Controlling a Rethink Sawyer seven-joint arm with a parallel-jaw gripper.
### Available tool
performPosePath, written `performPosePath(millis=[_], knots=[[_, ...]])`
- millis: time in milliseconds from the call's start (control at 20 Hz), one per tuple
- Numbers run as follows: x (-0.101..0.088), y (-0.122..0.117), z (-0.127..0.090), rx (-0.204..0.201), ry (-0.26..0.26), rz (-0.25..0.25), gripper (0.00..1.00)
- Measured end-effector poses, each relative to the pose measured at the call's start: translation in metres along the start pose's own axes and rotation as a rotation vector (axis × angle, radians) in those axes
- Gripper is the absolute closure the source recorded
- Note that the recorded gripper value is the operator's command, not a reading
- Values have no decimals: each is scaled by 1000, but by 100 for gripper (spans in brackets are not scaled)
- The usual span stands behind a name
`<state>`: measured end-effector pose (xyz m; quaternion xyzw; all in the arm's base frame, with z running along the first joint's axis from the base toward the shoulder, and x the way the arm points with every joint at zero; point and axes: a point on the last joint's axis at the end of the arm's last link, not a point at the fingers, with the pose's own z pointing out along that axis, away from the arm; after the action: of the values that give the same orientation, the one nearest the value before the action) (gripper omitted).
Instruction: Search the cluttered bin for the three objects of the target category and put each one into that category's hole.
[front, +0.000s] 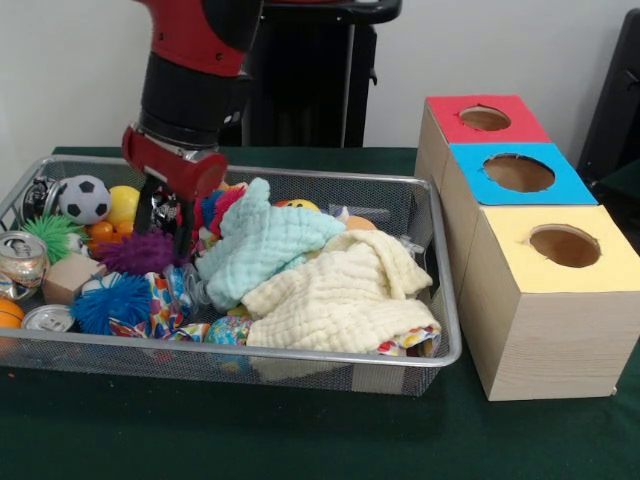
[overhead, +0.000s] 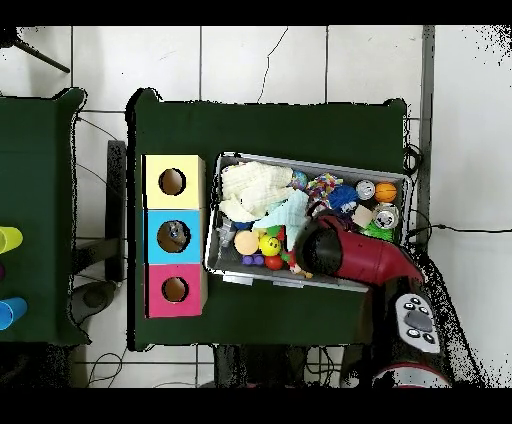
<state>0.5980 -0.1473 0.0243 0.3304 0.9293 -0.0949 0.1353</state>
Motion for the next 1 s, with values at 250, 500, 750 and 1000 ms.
performPosePath(millis=[250,500,750,1000], knots=[[9,-9,12,-8,100,-7,0],[22,-2,17,-28,181,-58,0],[31,10,16,-48,207,-105,0],[39,23,16,-70,196,-176,0]])
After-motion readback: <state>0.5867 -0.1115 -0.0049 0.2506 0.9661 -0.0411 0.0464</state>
